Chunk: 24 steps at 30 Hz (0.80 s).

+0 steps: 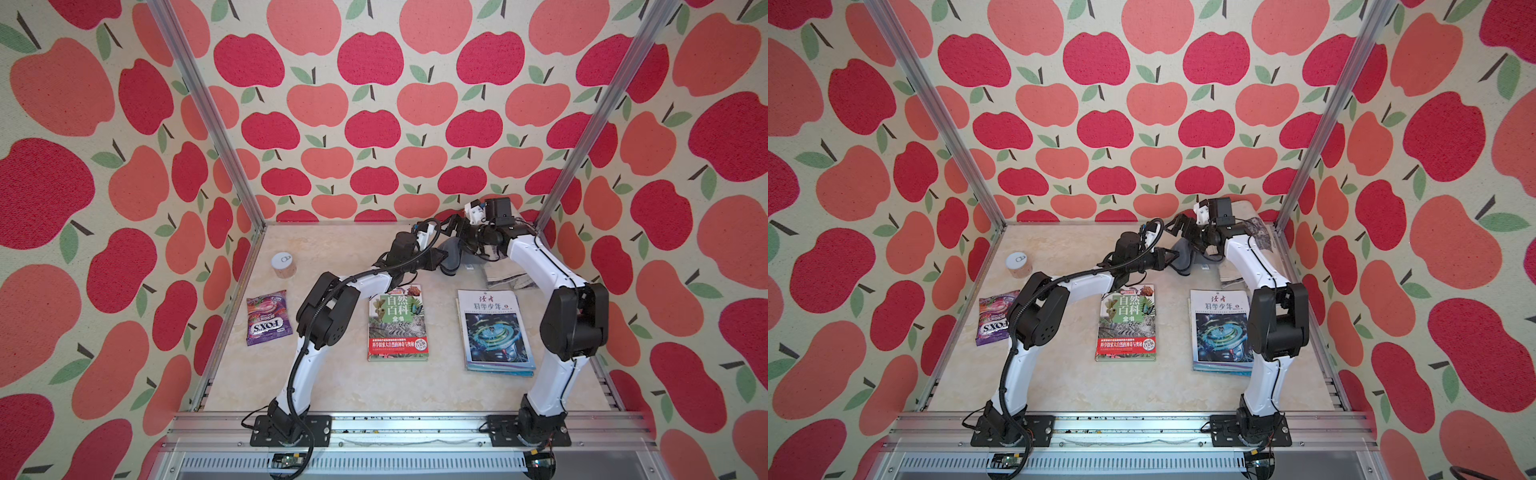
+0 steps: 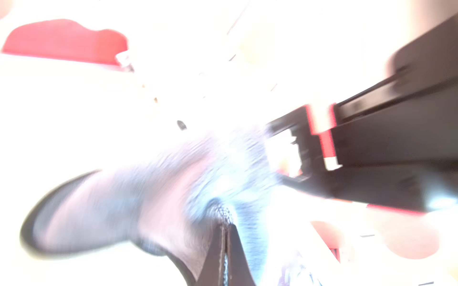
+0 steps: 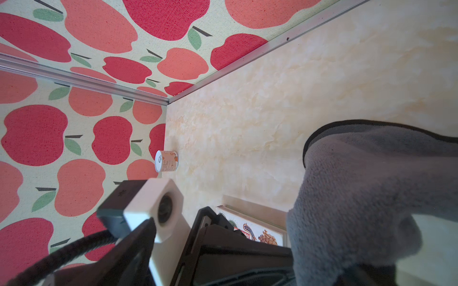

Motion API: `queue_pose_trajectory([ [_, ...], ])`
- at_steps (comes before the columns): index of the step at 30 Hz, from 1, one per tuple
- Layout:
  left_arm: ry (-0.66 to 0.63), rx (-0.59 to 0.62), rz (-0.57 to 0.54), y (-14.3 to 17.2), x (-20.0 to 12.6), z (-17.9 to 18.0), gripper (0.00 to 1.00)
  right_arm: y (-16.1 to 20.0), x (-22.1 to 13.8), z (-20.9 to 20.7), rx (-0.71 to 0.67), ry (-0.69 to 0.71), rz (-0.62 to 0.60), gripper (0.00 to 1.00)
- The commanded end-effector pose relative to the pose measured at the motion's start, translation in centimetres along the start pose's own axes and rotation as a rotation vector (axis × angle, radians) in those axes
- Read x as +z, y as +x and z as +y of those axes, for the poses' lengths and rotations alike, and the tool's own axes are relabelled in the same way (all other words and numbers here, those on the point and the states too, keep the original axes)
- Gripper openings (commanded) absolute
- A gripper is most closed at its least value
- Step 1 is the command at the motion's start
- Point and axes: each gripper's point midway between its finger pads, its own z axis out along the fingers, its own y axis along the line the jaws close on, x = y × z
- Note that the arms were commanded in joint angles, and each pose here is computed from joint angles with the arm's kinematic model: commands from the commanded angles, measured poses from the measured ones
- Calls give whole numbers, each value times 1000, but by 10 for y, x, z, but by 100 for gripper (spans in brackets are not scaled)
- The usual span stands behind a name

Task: Wipe the cover of the book
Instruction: Place the cleaning item at the center of the board.

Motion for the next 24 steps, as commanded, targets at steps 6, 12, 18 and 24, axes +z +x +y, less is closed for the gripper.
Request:
queue_pose_trajectory([
  [6, -251, -94, -139, -32, -75, 76, 0, -21, -46, 7, 3, -50, -79, 99],
  [12, -429, -166, -167, -53, -133, 123, 4, 9, -48, -1, -14, -27, -8, 99],
  [18, -579, -257, -63, -37, -186, 132, 99, 100, -36, -16, -144, 94, 153, 99],
  [24, -640, -399, 75, 29, -237, 111, 99, 194, -30, -40, -158, 131, 285, 99],
])
